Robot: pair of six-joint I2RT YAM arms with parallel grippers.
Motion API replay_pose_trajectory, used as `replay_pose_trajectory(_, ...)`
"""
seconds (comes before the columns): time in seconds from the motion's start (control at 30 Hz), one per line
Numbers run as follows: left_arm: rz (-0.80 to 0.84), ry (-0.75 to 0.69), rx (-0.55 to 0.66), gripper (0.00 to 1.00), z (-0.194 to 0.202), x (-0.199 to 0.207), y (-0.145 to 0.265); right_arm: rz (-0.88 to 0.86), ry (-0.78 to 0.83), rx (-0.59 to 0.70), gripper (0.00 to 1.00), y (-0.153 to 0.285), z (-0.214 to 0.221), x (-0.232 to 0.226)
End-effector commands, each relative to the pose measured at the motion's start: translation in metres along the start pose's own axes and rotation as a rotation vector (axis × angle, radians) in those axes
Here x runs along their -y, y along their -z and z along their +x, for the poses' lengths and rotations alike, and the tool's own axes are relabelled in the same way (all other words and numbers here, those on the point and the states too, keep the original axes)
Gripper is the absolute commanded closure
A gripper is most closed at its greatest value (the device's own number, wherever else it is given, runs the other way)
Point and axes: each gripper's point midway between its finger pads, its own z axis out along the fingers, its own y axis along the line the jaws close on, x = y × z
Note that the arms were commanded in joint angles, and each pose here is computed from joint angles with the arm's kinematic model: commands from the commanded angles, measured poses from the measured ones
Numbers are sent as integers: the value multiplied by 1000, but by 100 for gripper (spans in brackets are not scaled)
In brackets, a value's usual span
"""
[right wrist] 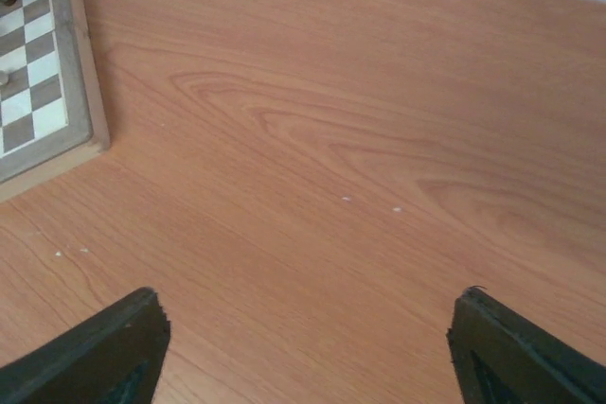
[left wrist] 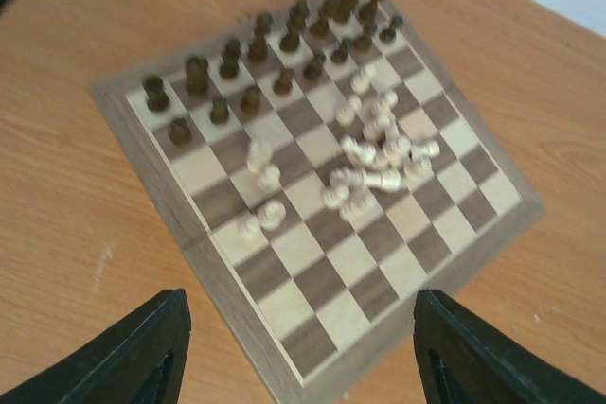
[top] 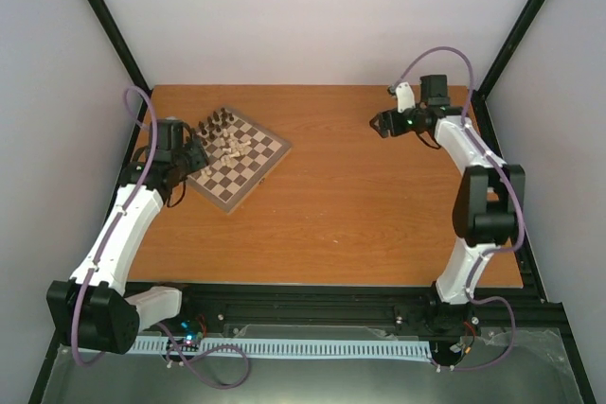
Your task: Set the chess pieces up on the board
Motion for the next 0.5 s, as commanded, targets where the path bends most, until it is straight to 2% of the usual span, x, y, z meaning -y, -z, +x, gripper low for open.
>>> replay_pose_trajectory(0.0, 93, 66, -154, 34, 39, 7, 1, -146, 23, -77, 22, -45, 3, -25)
replay_pose_trajectory(0.27, 114, 146, -332, 34, 100, 2, -17, -324, 44, -198, 28, -135, 10, -92)
replay_pose_trajectory(0.47, 133, 228, -422, 37, 139, 0, -41, -419, 51, -241, 30, -181, 15, -141)
